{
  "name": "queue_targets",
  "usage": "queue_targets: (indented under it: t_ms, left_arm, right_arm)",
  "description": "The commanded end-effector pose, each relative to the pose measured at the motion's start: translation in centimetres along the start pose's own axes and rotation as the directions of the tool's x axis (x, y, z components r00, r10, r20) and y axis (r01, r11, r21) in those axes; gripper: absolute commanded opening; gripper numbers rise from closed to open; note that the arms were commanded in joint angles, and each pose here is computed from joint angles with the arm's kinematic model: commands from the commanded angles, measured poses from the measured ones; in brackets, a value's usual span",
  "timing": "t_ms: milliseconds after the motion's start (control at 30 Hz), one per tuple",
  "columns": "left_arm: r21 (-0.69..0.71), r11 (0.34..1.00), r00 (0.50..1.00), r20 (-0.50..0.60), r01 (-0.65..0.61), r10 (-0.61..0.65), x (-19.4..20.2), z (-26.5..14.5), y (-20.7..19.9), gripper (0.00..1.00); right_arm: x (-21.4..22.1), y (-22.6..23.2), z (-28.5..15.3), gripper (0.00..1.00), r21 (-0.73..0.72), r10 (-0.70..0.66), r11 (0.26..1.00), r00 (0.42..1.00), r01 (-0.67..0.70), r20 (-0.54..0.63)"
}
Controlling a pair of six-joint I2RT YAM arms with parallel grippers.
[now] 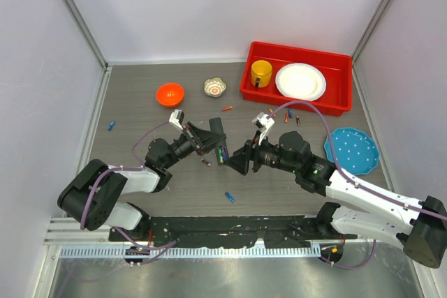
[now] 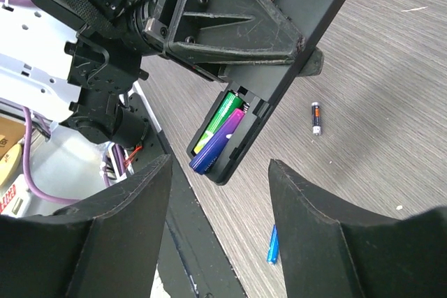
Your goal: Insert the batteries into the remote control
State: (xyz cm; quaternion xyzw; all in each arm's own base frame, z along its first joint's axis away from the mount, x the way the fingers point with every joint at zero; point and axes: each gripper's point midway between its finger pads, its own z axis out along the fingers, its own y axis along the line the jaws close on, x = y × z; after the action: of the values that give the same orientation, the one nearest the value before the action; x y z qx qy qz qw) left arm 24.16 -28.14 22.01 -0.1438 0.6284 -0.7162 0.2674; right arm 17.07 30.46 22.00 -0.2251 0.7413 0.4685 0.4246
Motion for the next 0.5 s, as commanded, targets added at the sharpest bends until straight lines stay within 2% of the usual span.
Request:
queue_targets:
  t_ms: [0,467]
  left_arm:
    - [0.272,0.954,0.992,0.015,-0.123,0.124,0.11,-0.27,-7.04,0.0]
    - [0.278,0.953,0.992,0.009,-0.122,0.125,0.45,-0.36,-7.23,0.0]
  right_arm:
    - [-1.64,0.97,0.12,0.62,-0.044,-0.041,0.998,0.998,0.043,0.047]
    - [-1.41,0.39,0.39,0.56,-0.026,-0.03,0.999,0.999,0.031,0.035]
